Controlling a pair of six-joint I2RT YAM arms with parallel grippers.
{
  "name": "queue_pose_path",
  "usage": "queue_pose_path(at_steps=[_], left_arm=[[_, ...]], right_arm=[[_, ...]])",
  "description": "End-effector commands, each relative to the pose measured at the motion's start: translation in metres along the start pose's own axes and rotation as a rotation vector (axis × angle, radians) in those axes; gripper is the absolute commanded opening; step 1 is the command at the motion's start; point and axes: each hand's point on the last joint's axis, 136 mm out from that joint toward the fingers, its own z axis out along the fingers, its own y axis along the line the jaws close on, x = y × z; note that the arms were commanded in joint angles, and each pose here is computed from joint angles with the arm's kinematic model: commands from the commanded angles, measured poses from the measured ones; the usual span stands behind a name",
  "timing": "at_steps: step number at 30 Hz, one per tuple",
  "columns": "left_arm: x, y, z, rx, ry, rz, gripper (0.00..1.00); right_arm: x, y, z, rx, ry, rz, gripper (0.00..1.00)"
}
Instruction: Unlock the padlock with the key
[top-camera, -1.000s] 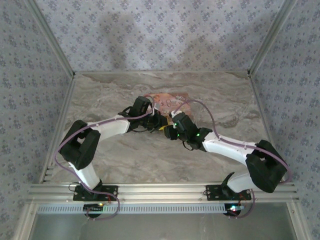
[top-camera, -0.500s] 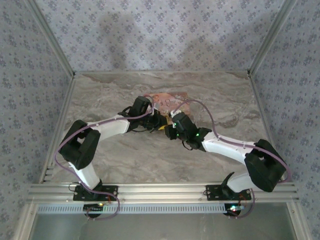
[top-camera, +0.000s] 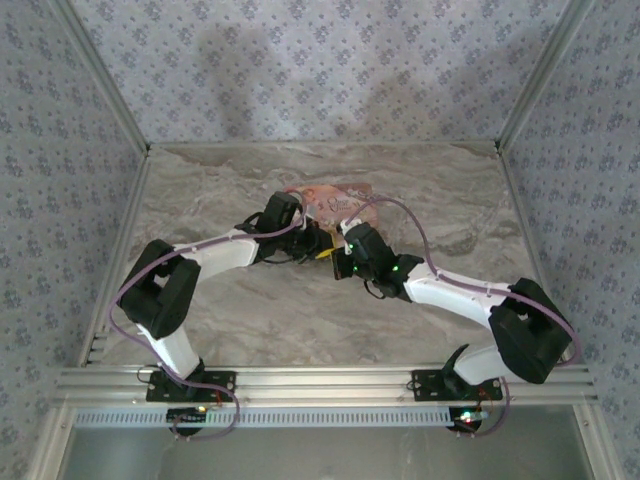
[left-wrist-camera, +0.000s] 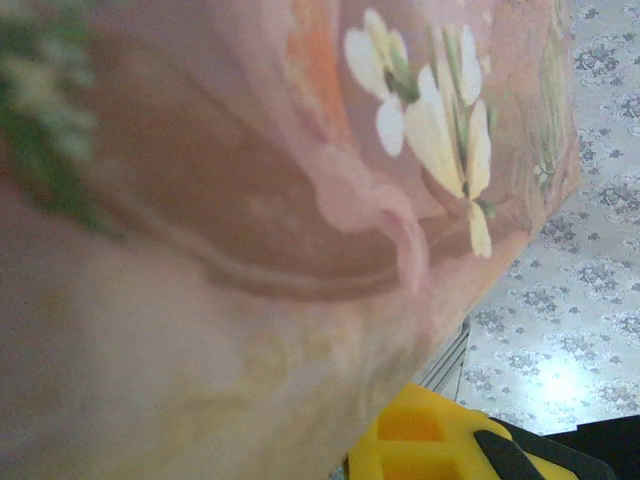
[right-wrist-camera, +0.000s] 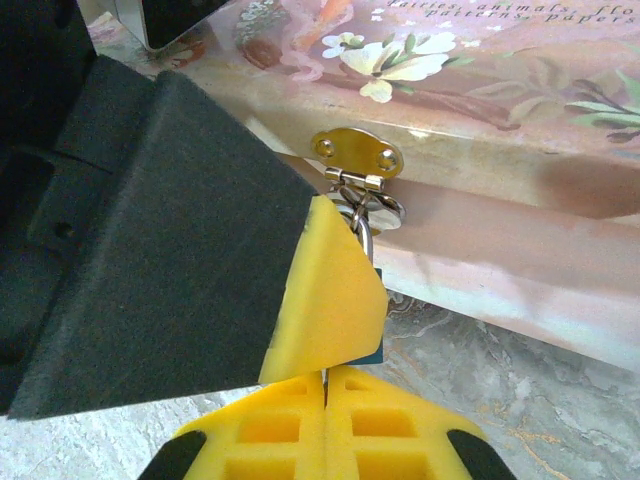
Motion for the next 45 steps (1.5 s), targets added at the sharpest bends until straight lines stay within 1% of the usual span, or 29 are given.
queue_pose_path(at_steps=[1, 2, 3, 9, 14, 26, 36, 41, 45], left_arm=[[0.005, -0.046, -0.015, 0.129, 0.024, 0.069, 0.0], [0.005, -0.046, -0.015, 0.128, 0.024, 0.069, 0.0], [0.005, -0.045, -0.015, 0.128, 0.023, 0.068, 0.0], [0.006, -0.044, -0.015, 0.126, 0.024, 0.066, 0.0], [0.007, -0.035, -0.014, 0.093, 0.019, 0.064, 0.0], [0.017, 0.016, 0.001, -0.056, 0.023, 0.059, 0.02], [0.022, 0.043, 0.014, -0.117, 0.023, 0.051, 0.03], [0.024, 0.056, 0.019, -0.15, 0.025, 0.038, 0.1], [0.025, 0.066, 0.017, -0.184, 0.014, 0.032, 0.25]], right_arm=[[0.0, -0.003, 0.001, 0.003, 0.0, 0.017, 0.14], [-0.001, -0.004, -0.001, 0.005, -0.006, 0.022, 0.22], [-0.002, -0.005, -0.004, 0.006, -0.014, 0.025, 0.25], [-0.007, -0.008, -0.012, 0.013, -0.037, 0.036, 0.33], [-0.005, -0.008, -0.015, 0.011, -0.037, 0.041, 0.34], [0.011, -0.031, -0.032, 0.057, -0.037, 0.085, 0.34], [0.019, -0.042, -0.033, 0.073, -0.025, 0.119, 0.34], [0.021, -0.044, -0.032, 0.076, -0.019, 0.122, 0.34], [0.024, -0.045, -0.031, 0.079, -0.01, 0.122, 0.35]])
